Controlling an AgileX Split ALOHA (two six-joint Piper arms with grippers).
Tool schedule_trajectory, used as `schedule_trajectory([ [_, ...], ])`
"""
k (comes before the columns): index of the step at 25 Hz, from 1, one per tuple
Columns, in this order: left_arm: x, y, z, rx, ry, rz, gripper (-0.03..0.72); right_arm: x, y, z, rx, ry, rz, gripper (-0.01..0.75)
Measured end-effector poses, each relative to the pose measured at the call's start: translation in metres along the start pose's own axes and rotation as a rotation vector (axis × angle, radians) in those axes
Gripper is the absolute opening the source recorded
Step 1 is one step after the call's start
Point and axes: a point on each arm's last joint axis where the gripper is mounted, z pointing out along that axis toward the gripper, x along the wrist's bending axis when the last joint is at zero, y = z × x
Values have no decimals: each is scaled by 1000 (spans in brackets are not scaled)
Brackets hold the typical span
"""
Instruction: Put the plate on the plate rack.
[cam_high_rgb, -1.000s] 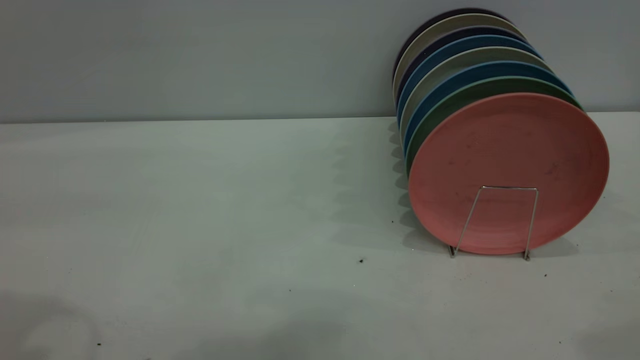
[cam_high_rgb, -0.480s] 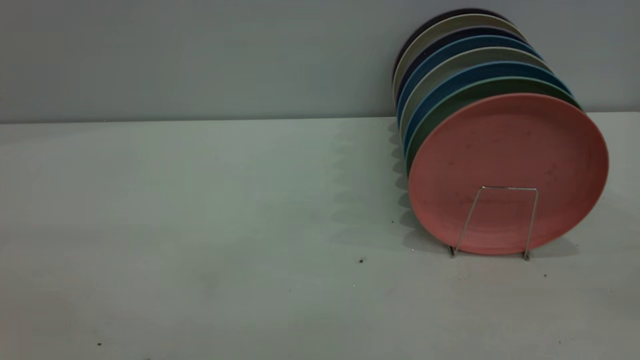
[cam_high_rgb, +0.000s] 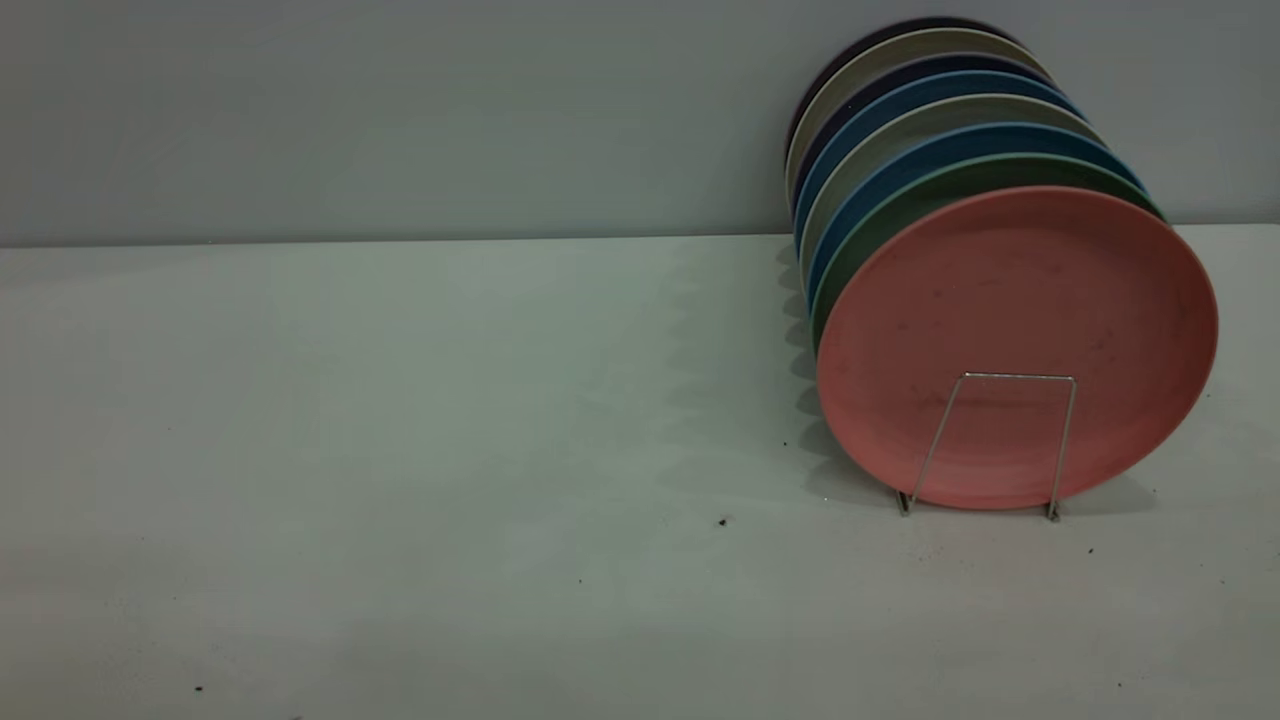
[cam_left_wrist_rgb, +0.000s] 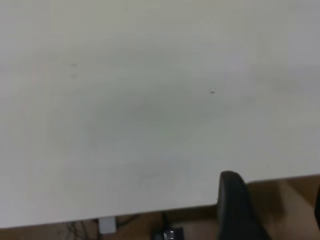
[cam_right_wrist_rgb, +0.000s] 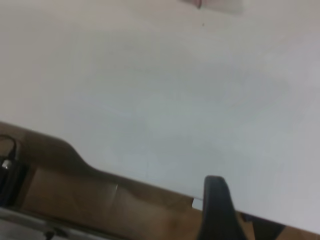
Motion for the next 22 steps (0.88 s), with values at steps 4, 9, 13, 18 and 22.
schedule_trajectory([
  [4, 2, -1, 2, 5, 18, 2, 415, 0, 0, -1, -12, -1, -1, 513],
  [9, 2, -1, 2, 4, 18, 2, 415, 0, 0, -1, -11, -1, -1, 513],
  [13, 1, -1, 2, 4, 16, 2, 415, 0, 0, -1, -11, -1, -1, 513],
  [18, 1, -1, 2, 4, 16, -2, 415, 0, 0, -1, -12, 1, 4, 513],
  [22, 1, -1, 2, 4, 16, -2, 415, 0, 0, -1, -12, 1, 5, 513],
])
